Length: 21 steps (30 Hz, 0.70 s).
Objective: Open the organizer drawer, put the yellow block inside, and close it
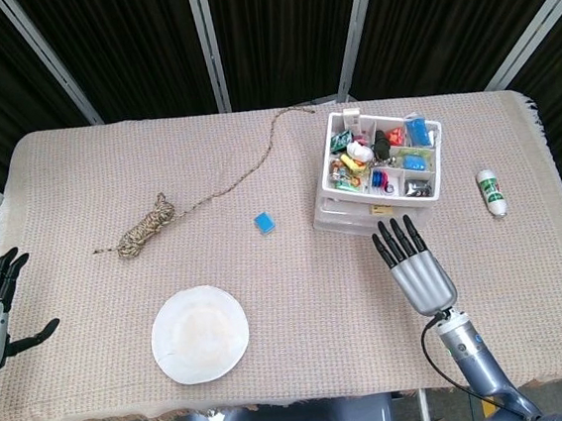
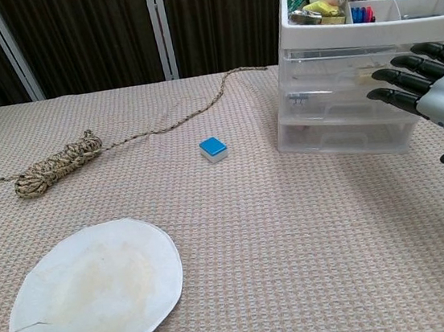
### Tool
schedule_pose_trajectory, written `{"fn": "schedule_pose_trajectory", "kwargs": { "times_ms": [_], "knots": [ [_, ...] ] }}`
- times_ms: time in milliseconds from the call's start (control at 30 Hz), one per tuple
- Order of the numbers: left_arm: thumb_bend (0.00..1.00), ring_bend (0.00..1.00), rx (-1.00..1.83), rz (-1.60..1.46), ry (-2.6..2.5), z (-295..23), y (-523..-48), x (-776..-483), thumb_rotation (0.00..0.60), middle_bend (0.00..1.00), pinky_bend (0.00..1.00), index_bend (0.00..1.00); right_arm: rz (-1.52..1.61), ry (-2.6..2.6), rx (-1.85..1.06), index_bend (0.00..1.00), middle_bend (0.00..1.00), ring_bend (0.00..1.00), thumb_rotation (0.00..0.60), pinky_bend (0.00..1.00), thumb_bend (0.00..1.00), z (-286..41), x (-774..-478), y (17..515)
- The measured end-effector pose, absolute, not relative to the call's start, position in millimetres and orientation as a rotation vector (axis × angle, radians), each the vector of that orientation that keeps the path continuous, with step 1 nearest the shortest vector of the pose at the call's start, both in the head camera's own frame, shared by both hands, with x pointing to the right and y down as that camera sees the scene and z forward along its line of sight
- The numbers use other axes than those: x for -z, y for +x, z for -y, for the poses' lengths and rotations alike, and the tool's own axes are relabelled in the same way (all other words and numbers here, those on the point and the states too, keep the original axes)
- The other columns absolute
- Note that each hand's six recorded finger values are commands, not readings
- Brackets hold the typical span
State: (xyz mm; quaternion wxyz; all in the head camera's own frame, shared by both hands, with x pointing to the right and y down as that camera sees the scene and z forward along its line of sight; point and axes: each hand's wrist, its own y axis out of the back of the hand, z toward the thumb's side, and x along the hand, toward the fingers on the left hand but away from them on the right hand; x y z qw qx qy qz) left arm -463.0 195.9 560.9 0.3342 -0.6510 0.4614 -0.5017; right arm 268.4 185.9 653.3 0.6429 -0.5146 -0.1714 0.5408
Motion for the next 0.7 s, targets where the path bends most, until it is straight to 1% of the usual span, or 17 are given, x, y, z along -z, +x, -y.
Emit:
{"fn": "schedule_pose_trajectory", "kwargs": {
  "times_ms": [700],
  "knots": [
    [0.21, 0.0, 1.309, -1.21, -1.7, -195.6, -463.2, -560.7, 0.6, 0.0, 0.0, 0.05, 0.408, -1.139, -1.301, 0.09, 0.0, 0.0, 0.6, 0.0, 0.13, -164.2, -661.5, 267.8]
  ]
}}
